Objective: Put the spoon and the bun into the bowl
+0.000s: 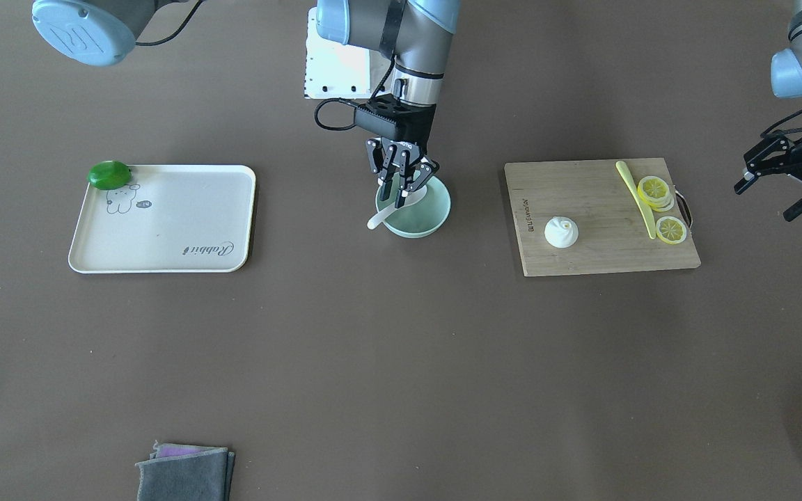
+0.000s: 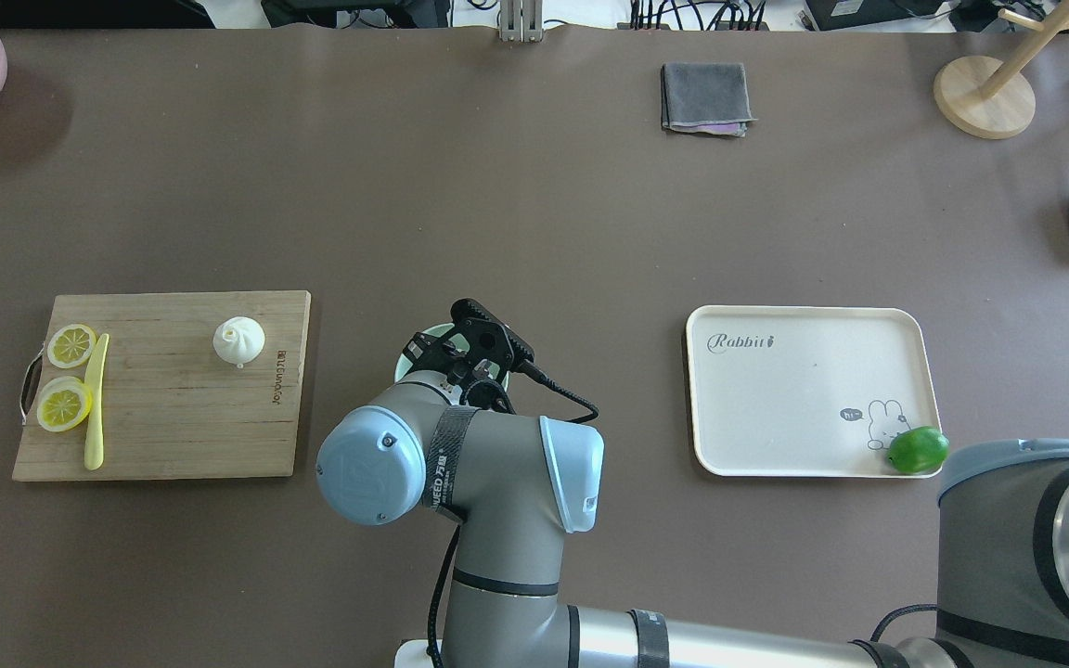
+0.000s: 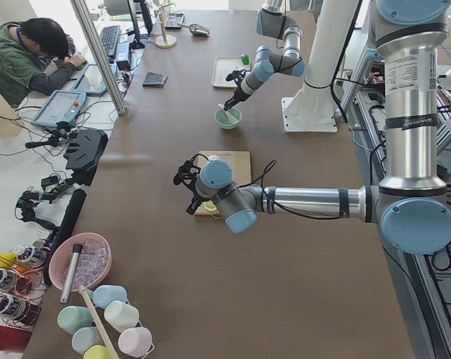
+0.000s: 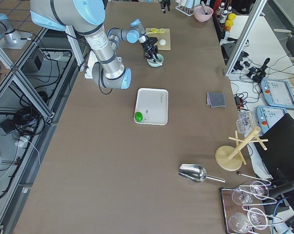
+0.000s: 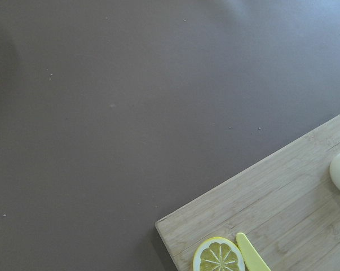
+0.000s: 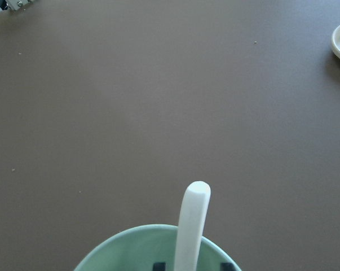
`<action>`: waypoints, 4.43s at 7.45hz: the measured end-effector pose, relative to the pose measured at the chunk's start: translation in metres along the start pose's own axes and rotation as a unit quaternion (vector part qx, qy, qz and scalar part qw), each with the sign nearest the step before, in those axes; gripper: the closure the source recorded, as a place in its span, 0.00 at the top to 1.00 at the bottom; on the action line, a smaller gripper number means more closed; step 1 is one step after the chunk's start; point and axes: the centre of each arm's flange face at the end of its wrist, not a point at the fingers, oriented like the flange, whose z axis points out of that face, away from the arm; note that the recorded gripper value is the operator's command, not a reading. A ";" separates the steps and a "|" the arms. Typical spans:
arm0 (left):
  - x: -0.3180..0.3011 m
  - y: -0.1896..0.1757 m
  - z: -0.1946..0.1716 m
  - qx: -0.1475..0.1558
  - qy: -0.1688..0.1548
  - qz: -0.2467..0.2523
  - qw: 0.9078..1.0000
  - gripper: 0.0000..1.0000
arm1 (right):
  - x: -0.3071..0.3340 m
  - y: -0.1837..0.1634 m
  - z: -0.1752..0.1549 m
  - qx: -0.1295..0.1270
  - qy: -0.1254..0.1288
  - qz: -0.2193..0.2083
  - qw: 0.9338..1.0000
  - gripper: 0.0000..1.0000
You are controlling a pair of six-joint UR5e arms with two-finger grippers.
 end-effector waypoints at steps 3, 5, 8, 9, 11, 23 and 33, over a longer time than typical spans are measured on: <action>0.008 -0.005 0.003 0.001 0.006 -0.007 1.000 0.98 | -0.004 -0.028 -0.015 0.004 -0.008 -0.051 0.999 1.00; 0.041 -0.021 0.026 0.004 0.027 -0.015 1.000 0.98 | 0.032 -0.093 -0.018 -0.033 -0.017 -0.117 0.992 1.00; 0.116 -0.028 0.099 0.038 0.021 0.011 0.999 0.98 | 0.124 -0.236 -0.004 -0.101 -0.030 -0.263 0.959 1.00; 0.147 -0.031 0.126 0.054 0.014 0.027 0.998 0.97 | 0.149 -0.273 0.012 -0.122 -0.046 -0.302 0.944 1.00; 0.200 -0.033 0.164 0.076 0.014 0.041 0.996 0.95 | 0.199 -0.326 0.038 -0.153 -0.086 -0.345 0.922 1.00; 0.364 -0.082 0.192 0.160 0.101 -0.073 0.979 0.00 | 0.216 -0.338 0.050 -0.157 -0.093 -0.344 0.921 1.00; 0.380 -0.090 0.209 0.124 0.115 -0.123 0.978 0.98 | 0.221 -0.347 0.060 -0.149 -0.083 -0.365 0.915 1.00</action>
